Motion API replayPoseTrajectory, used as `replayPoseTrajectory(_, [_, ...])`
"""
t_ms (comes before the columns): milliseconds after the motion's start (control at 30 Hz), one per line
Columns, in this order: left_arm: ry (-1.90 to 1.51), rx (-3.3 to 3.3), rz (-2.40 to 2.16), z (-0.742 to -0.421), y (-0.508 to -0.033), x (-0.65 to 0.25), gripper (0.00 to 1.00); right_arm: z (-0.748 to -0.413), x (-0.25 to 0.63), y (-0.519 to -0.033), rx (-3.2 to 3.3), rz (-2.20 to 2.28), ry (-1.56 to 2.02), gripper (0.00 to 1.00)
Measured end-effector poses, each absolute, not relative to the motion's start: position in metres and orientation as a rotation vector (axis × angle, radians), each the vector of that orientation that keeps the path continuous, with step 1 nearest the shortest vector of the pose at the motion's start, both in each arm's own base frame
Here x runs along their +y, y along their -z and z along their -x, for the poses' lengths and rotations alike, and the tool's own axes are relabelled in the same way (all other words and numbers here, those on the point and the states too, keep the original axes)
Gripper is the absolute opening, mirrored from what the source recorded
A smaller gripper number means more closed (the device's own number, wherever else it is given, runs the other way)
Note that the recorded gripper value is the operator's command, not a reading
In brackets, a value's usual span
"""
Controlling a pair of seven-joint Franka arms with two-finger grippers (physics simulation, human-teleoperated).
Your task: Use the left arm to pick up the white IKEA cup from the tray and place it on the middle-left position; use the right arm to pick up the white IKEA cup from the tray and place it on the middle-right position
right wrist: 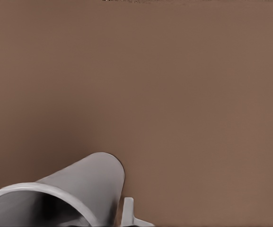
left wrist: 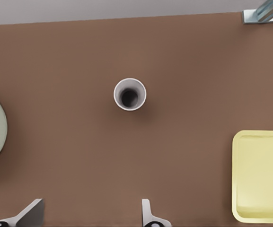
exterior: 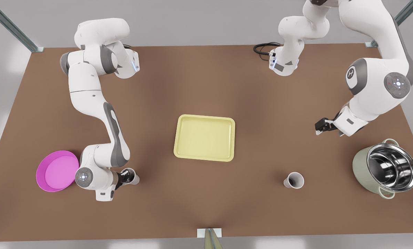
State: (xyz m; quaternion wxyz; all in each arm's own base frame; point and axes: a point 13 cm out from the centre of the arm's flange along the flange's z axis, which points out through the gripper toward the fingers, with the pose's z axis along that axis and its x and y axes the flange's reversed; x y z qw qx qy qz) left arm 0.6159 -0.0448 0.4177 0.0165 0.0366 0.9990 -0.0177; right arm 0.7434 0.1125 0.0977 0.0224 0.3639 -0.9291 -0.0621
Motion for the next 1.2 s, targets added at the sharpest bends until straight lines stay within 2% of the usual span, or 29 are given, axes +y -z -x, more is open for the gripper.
replayPoseTrajectory(100, [0.056, 3.107, -0.127, -0.617, -0.421, -0.049, 1.00, -0.745, 0.113, -0.098, -2.875, -1.147, 0.189, 0.42])
replayPoseTrajectory(200, [0.055, 3.099, -0.155, -0.622, -0.424, -0.061, 1.00, -0.745, 0.113, -0.099, -2.873, -1.162, 0.188, 0.56])
replayPoseTrajectory(367, [0.054, 3.103, -0.155, -0.622, -0.424, -0.062, 1.00, -0.748, 0.119, -0.114, -2.890, -1.172, 0.221, 0.72])
replayPoseTrajectory(433, [0.055, 3.103, -0.151, -0.622, -0.424, -0.061, 1.00, -0.745, 0.128, -0.123, -2.896, -1.156, 0.279, 0.85])
replayPoseTrajectory(500, [0.056, 3.103, -0.148, -0.622, -0.424, -0.061, 1.00, -0.741, 0.136, -0.130, -2.893, -1.143, 0.327, 0.86])
replayPoseTrajectory(667, [0.057, 3.101, -0.146, -0.623, -0.426, -0.061, 1.00, -0.741, 0.147, -0.187, -2.914, -1.164, 0.359, 0.91])
replayPoseTrajectory(733, [0.058, 3.102, -0.146, -0.622, -0.426, -0.061, 1.00, -0.738, 0.155, -0.262, -2.950, -1.201, 0.357, 0.93])
replayPoseTrajectory(767, [0.057, 3.101, -0.145, -0.622, -0.426, -0.061, 1.00, -0.727, 0.172, -0.327, -2.976, -1.251, 0.342, 0.99])
replayPoseTrajectory(800, [0.056, 3.100, -0.143, -0.622, -0.427, -0.060, 1.00, -0.707, 0.189, -0.389, -2.994, -1.288, 0.332, 0.96])
replayPoseTrajectory(833, [0.055, 3.100, -0.141, -0.622, -0.427, -0.059, 1.00, -0.686, 0.196, -0.419, -2.982, -1.288, 0.321, 1.00])
replayPoseTrajectory(867, [0.054, 3.099, -0.140, -0.622, -0.428, -0.059, 1.00, -0.649, 0.206, -0.410, -2.909, -1.273, 0.286, 1.00])
replayPoseTrajectory(900, [0.055, 3.099, -0.142, -0.622, -0.428, -0.060, 1.00, -0.598, 0.208, -0.385, -2.835, -1.239, 0.250, 1.00])
replayPoseTrajectory(933, [0.055, 3.099, -0.144, -0.622, -0.428, -0.061, 1.00, -0.568, 0.202, -0.367, -2.809, -1.205, 0.216, 1.00])
replayPoseTrajectory(1000, [0.057, 3.100, -0.144, -0.622, -0.428, -0.061, 1.00, -0.559, 0.185, -0.361, -2.852, -1.131, 0.162, 1.00])
replayPoseTrajectory(1200, [0.058, 3.100, -0.142, -0.622, -0.428, -0.061, 1.00, -0.586, 0.140, -0.378, -3.013, -0.902, 0.089, 1.00])
